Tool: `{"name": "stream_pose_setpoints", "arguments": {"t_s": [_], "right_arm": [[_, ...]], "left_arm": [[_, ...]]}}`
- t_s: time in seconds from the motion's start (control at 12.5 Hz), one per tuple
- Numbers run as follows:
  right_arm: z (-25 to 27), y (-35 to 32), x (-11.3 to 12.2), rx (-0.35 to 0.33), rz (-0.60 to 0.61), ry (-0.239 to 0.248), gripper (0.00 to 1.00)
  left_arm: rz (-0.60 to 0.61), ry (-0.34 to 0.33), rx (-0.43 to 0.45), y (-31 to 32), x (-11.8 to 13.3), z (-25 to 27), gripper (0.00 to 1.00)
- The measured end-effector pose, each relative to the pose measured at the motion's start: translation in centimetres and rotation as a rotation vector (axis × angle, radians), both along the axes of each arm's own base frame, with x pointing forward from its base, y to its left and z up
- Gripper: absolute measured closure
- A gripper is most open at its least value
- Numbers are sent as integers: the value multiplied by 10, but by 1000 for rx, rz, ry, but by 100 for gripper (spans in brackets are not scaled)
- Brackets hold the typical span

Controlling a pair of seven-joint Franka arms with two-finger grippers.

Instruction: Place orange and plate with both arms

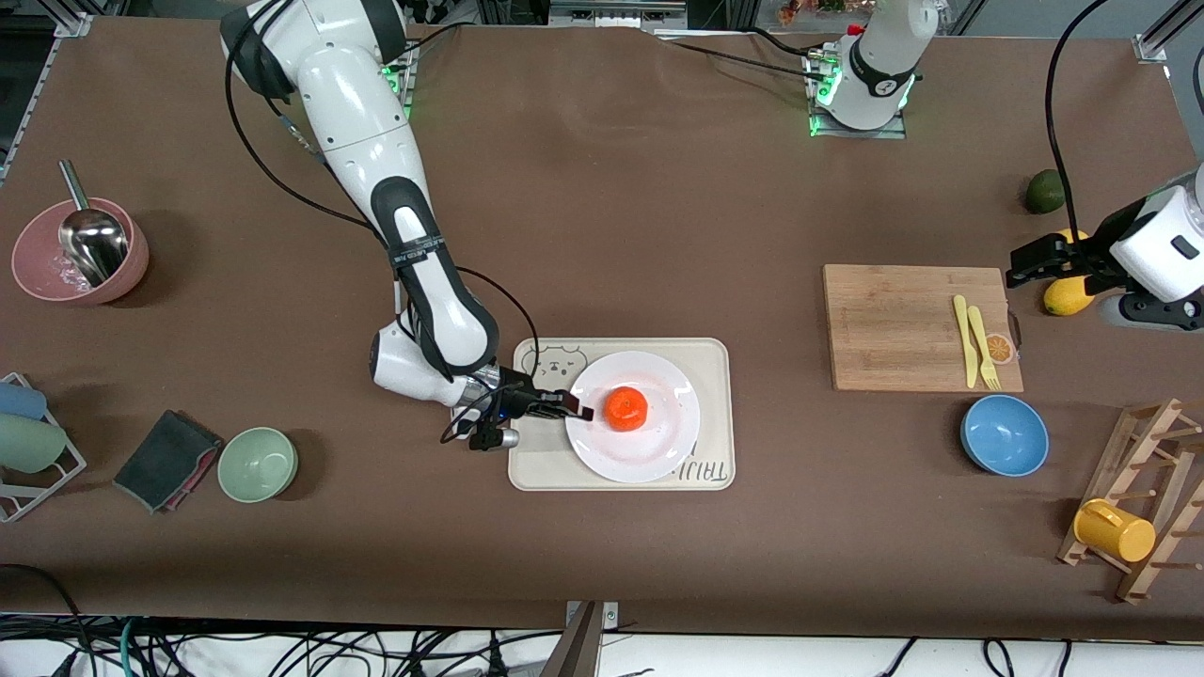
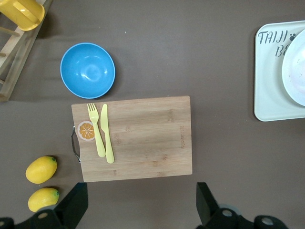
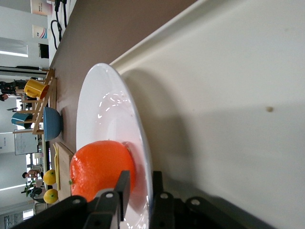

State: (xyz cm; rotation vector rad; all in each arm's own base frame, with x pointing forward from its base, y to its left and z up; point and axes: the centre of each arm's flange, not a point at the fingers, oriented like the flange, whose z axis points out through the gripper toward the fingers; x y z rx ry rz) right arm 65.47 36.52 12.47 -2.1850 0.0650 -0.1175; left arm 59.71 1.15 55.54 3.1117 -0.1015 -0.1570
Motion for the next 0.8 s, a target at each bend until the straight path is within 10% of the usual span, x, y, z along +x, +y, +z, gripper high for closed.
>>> {"name": "stream_pose_setpoints", "arguments": {"t_s": [0.48,0.8], "right_arm": [[46,12,11,-269,233,-133,1],[111,17,18,-555,340,-222,0]], "left_arm": [[-1,1,0,0,0,0,0],[-1,1,0,0,0,-1,0]]}}
